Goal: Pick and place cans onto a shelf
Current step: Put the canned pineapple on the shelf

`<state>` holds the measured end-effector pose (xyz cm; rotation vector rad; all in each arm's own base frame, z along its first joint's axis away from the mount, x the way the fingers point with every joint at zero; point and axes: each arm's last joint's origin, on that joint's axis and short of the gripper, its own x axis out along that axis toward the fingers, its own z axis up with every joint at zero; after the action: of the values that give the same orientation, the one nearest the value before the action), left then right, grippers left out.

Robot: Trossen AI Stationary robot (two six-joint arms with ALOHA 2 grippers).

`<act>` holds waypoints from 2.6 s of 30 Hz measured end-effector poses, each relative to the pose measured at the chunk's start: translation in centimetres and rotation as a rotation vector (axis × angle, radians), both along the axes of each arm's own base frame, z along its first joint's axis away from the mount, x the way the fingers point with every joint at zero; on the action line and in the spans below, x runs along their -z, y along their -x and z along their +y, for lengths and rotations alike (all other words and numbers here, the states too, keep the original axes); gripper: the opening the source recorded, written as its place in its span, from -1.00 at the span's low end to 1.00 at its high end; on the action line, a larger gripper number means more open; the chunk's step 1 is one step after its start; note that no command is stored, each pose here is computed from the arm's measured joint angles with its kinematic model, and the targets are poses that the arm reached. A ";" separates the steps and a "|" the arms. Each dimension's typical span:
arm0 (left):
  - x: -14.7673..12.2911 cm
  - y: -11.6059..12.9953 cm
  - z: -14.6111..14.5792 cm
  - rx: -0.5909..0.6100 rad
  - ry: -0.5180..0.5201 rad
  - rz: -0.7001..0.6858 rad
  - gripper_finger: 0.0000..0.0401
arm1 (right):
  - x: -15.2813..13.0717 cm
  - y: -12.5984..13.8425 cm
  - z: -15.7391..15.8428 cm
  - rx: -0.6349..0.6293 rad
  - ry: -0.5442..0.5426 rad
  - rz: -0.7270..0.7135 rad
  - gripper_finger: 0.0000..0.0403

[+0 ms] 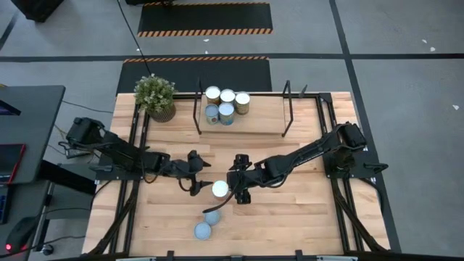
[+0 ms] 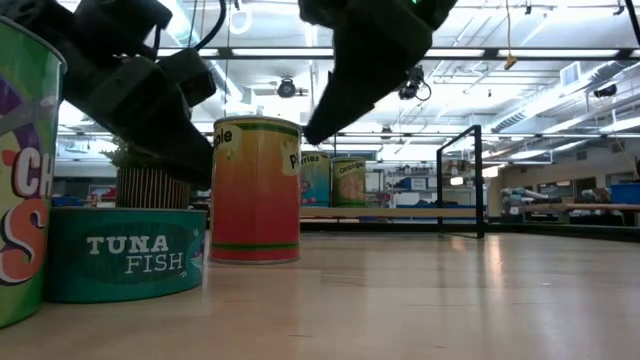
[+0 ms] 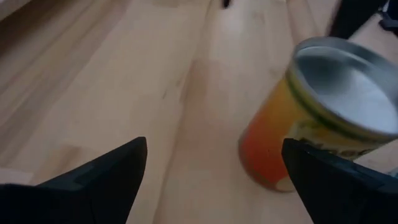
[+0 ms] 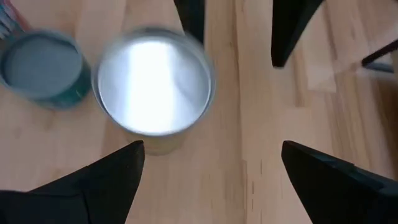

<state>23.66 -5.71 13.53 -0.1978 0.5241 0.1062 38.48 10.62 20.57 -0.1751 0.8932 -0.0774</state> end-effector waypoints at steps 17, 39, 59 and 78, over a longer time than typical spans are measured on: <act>0.2 0.6 -2.3 0.019 -0.022 0.026 0.88 | -0.6 0.6 -3.6 0.089 0.064 0.088 0.89; 0.0 0.8 -2.6 -0.073 -0.053 -0.018 0.88 | 2.3 0.0 1.5 0.032 -0.028 -0.021 0.89; -0.1 1.1 -3.7 -0.013 -0.053 -0.022 0.88 | 2.3 0.3 1.1 0.049 -0.120 0.040 0.89; 2.1 -1.5 -5.4 0.003 -0.093 0.020 0.88 | 5.1 -1.6 2.6 0.200 -0.142 -0.127 0.89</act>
<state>25.12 -11.10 11.43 -0.1050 0.5380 0.1297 40.08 13.21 15.46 0.0519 0.7839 -0.2079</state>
